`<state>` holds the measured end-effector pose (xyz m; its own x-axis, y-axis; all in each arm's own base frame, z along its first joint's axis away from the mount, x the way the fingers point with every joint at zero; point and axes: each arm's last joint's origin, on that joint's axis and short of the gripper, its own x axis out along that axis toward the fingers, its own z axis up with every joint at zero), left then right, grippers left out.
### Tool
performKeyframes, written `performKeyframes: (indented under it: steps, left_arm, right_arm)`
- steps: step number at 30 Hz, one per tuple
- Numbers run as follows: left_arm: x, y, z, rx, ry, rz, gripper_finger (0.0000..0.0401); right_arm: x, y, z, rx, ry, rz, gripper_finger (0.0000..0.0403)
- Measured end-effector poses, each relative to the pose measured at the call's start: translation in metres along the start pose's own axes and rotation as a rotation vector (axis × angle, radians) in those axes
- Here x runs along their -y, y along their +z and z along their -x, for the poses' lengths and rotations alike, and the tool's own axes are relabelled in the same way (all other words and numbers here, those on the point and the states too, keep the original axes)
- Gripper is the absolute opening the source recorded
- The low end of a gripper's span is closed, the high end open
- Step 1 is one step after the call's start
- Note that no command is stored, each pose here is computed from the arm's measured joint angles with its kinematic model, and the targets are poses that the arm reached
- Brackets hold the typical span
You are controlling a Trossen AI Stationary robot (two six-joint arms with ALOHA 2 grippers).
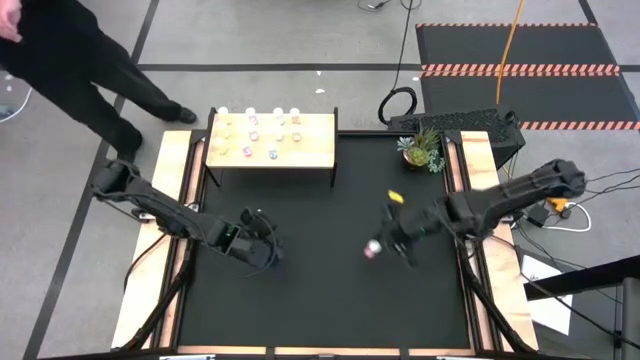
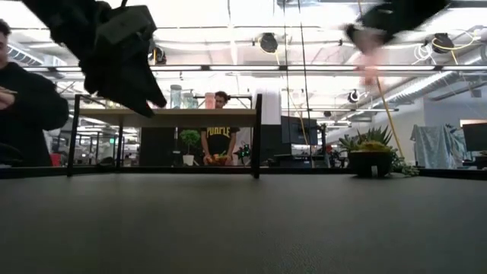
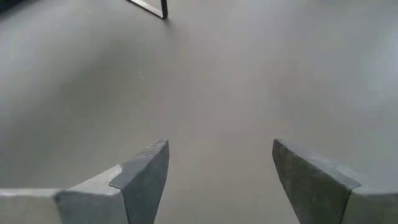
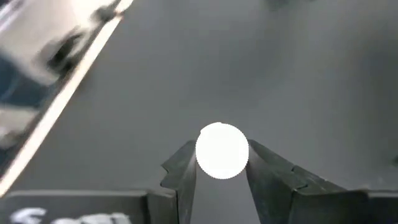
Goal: Pick and place medicine bottles onto shelf by color
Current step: Put the orange medicine bottle aligned with the other orange medicine bottle on the shelf
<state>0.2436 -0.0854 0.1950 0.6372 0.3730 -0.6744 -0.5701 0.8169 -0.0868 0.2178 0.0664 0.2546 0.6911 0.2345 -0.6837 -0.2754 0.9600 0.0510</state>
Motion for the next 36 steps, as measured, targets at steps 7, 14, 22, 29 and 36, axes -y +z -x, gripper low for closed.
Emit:
performKeyframes:
  steps: [7, 14, 22, 29, 36]
  left_arm:
    - [-0.022, -0.004, 0.0, -0.001, 0.035, -0.055, 0.0285]
    - [-0.04, 0.004, -0.003, 0.005, 0.067, -0.181, 0.0285]
    - [-0.085, -0.015, 0.003, 0.071, 0.049, -0.152, 0.0285]
    - [-0.115, -0.025, 0.009, 0.154, -0.055, -0.047, 0.0285]
    - [-0.127, -0.017, 0.008, 0.161, -0.056, -0.103, 0.0285]
  right_arm:
    - [0.082, 0.074, 0.01, 0.088, -0.156, -0.065, 0.0118]
    - [0.156, 0.131, 0.007, 0.128, -0.248, -0.139, 0.0118]
    - [0.217, 0.159, -0.005, 0.12, -0.326, -0.165, 0.0118]
    - [0.254, 0.169, -0.024, 0.089, -0.357, -0.123, 0.0118]
    - [0.275, 0.161, -0.041, 0.018, -0.357, -0.132, 0.0118]
